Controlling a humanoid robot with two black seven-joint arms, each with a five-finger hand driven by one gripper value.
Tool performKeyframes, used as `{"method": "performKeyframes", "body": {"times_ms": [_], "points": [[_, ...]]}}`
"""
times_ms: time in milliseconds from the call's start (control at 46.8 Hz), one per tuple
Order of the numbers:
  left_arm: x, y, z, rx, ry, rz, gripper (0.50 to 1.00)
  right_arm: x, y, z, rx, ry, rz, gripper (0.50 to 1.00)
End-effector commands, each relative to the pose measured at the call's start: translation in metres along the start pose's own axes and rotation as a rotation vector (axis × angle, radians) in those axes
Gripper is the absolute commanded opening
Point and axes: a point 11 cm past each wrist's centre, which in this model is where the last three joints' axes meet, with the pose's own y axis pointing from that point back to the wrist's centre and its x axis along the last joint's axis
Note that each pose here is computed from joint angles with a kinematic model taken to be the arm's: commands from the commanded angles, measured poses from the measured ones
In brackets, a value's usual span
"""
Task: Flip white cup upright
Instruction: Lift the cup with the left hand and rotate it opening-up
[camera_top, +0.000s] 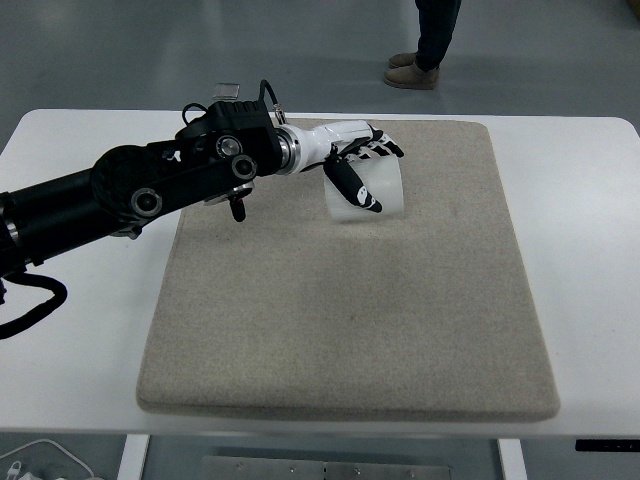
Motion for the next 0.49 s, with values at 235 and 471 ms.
{"method": "performKeyframes", "body": {"times_ms": [235, 471], "points": [[0.052, 0.012, -0.002, -0.099, 0.317, 0.003, 0.671, 0.0, 0.0, 0.0, 0.0, 0.0, -0.001, 0.93], [0.093, 0.028, -0.007, -0.261, 0.547, 0.009, 0.673, 0.0, 0.0, 0.0, 0.0, 0.0, -0.001, 0.93]]}}
